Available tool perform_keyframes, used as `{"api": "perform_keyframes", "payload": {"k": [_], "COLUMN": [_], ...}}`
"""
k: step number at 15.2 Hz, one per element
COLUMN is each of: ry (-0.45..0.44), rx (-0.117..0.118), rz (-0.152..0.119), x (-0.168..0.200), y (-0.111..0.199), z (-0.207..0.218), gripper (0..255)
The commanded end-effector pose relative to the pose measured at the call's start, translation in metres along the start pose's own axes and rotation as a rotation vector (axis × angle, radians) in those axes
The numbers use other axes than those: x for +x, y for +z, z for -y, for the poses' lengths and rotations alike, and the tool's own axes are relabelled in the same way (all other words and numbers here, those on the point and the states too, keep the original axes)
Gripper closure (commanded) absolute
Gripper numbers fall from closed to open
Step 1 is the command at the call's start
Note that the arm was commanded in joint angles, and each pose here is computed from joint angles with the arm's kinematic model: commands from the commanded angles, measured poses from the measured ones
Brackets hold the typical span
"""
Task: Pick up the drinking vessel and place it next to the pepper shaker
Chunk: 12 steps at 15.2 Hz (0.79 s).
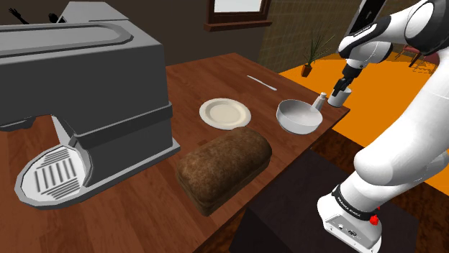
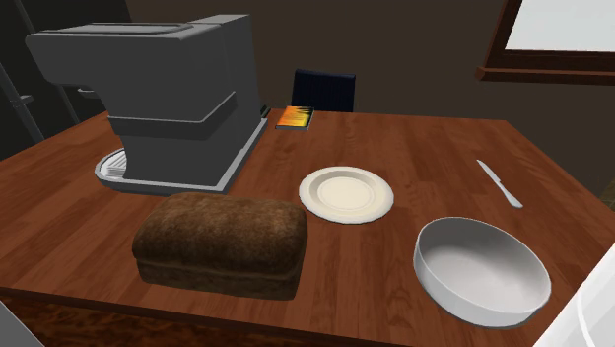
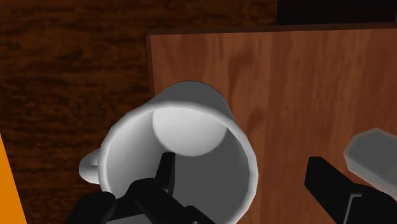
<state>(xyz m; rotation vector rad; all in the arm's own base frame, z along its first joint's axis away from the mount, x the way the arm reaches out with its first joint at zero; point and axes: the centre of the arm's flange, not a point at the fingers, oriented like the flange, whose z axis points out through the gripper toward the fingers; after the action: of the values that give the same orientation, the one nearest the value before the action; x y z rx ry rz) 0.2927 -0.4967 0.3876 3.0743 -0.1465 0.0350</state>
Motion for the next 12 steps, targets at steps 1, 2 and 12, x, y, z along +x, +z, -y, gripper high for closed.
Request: {"api": "perform_keyframes", "payload": {"k": [1, 2, 12], "ry": [0.0, 0.0, 0.0], "rx": [0.0, 0.0, 0.0], "rz": [0.0, 0.0, 0.0], "x": [0.0, 0.0, 0.0], "y": [-0.013, -0.026, -0.05], "z": [0.0, 0.0, 0.0], "gripper": [0, 0, 0]}}
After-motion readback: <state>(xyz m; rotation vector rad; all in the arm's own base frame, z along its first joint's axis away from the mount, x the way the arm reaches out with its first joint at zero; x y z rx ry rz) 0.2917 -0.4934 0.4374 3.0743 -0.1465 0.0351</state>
